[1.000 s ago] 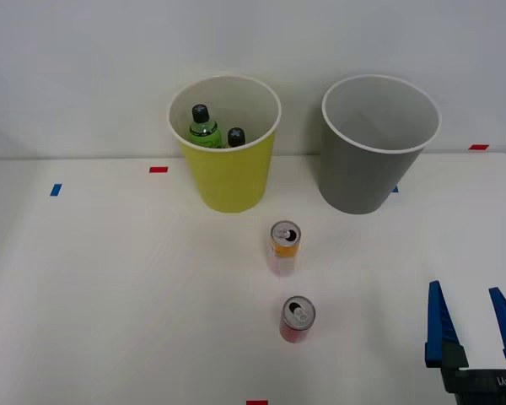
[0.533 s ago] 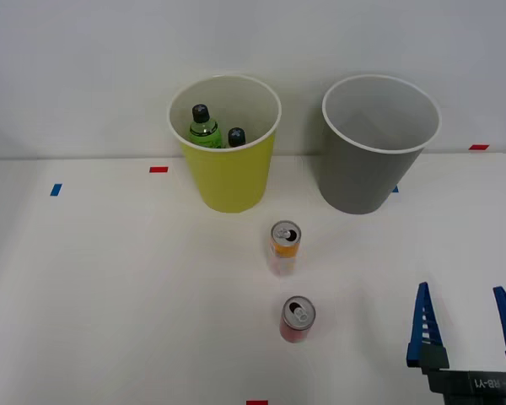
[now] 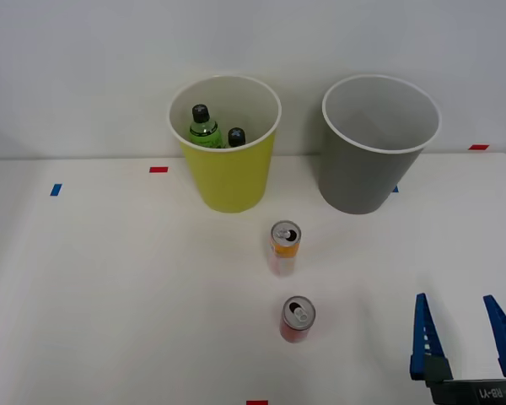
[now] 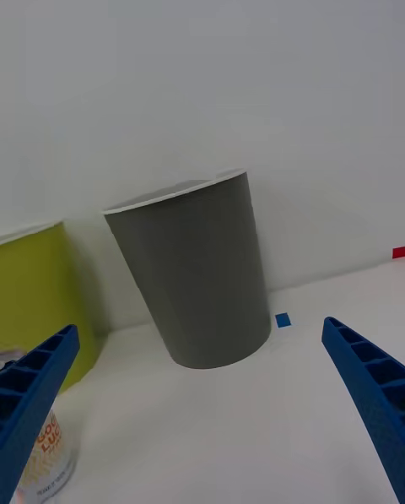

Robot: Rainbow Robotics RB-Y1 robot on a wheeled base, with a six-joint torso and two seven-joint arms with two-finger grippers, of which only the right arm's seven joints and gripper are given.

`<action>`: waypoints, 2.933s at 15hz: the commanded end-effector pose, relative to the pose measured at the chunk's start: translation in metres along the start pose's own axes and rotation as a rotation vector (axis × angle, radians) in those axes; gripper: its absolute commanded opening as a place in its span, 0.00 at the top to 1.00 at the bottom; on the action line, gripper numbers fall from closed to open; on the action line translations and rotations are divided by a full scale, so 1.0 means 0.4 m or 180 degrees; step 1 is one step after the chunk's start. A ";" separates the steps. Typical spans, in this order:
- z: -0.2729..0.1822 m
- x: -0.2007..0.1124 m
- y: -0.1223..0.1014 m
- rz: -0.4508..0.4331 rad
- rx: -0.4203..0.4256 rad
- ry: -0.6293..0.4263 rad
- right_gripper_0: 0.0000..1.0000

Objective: Put cans in the gray bin, plastic bottles in the light green bin

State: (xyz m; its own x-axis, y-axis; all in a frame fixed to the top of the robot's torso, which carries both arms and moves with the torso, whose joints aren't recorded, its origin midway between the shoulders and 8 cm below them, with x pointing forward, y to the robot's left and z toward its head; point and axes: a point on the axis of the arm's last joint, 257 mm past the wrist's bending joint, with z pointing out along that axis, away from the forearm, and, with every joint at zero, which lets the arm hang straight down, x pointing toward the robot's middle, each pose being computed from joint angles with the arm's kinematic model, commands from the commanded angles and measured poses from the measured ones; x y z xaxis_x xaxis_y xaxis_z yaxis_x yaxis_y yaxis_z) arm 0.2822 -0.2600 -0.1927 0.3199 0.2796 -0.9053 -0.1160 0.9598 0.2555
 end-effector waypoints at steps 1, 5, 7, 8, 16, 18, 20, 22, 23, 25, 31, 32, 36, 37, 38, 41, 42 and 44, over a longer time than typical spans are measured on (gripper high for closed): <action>-0.027 -0.004 0.012 0.0304 -0.0215 0.0001 0.00; -0.028 -0.010 0.030 -0.0382 -0.0316 -0.0056 0.00; -0.043 0.008 0.013 -0.0530 -0.0049 -0.0167 0.00; -0.052 0.006 0.004 -0.0654 0.0072 -0.0235 0.00; -0.137 -0.026 -0.069 -0.1207 0.0869 -0.0466 0.00; -0.137 -0.027 -0.068 -0.1002 0.0737 -0.0473 0.00; -0.138 -0.027 -0.068 -0.0760 0.0472 -0.0419 0.00; -0.143 -0.024 -0.073 -0.0752 0.0444 -0.0379 0.00; -0.141 -0.021 -0.067 -0.0711 0.0439 -0.0383 0.00; -0.139 -0.015 -0.059 -0.0702 0.0448 -0.0376 0.00; -0.132 0.014 -0.038 -0.0951 0.0348 -0.0230 0.00; -0.128 0.030 -0.030 -0.1096 0.0255 -0.0133 0.00; -0.128 0.056 -0.017 -0.1257 0.0157 0.0034 0.00; -0.133 0.057 -0.018 -0.1264 0.0163 0.0048 0.00; -0.133 0.057 -0.020 -0.1269 0.0166 0.0053 0.00; -0.134 0.060 -0.016 -0.1277 0.0147 0.0065 0.00; -0.135 0.062 -0.013 -0.1251 0.0141 0.0069 0.00; -0.135 0.063 -0.012 -0.1229 0.0138 0.0070 0.00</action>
State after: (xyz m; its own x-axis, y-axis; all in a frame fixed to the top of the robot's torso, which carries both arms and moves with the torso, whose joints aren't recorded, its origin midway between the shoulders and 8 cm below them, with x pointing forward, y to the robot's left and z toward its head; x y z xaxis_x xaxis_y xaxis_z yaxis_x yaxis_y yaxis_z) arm 0.2400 -0.2593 -0.2347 0.3120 -0.1067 -0.9441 0.0513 0.9941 -0.0953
